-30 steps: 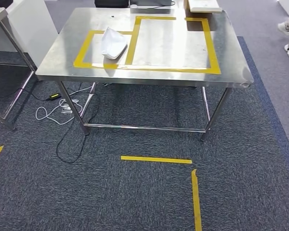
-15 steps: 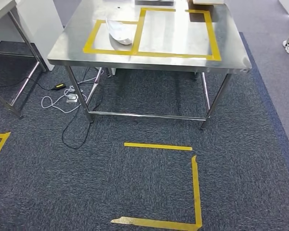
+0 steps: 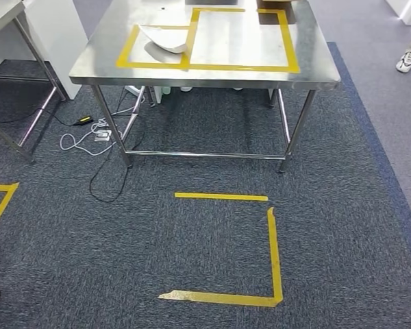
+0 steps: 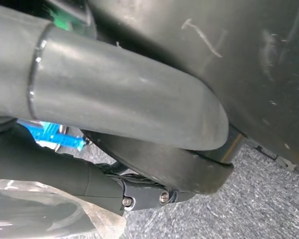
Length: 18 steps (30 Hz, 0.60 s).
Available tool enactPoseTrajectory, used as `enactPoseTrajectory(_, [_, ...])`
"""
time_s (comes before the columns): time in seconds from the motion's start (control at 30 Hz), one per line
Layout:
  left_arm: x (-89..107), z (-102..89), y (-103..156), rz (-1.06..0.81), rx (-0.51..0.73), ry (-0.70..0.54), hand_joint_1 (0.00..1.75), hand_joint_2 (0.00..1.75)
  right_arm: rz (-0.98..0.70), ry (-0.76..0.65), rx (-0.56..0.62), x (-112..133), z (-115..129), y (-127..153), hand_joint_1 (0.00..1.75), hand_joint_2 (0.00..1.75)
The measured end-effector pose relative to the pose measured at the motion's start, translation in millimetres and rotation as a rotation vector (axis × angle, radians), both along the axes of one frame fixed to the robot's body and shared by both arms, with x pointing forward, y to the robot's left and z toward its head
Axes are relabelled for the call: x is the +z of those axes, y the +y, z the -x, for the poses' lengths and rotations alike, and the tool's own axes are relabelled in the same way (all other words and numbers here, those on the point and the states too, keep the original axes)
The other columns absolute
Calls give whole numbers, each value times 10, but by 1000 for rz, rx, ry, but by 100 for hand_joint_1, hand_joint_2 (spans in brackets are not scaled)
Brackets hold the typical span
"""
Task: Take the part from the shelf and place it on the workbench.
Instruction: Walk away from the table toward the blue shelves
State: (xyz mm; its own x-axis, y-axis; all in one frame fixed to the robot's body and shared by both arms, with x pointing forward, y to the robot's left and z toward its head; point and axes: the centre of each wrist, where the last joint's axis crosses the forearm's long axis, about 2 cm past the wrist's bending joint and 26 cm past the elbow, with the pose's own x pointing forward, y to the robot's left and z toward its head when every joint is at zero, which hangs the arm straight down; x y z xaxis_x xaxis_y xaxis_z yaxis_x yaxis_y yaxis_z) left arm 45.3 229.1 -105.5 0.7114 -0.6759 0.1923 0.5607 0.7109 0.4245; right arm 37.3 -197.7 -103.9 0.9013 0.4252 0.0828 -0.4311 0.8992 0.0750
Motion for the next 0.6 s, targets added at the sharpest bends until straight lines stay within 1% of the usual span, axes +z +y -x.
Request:
enactPoseTrajectory(0.27, [0, -8, 7, 2, -11, -1, 0, 0, -13, -16, -9, 0, 4, 2, 0, 0])
enactPoseTrajectory(0.4, [-9, 38, 33, 2, -8, 11, 0, 0, -40, -60, -25, -17, 82, -52, 0, 0])
enactPoseTrajectory(0.6, [-10, 30, 46, 1, -11, 8, 0, 0, -41, -48, -32, -28, 164, -80, 0, 0])
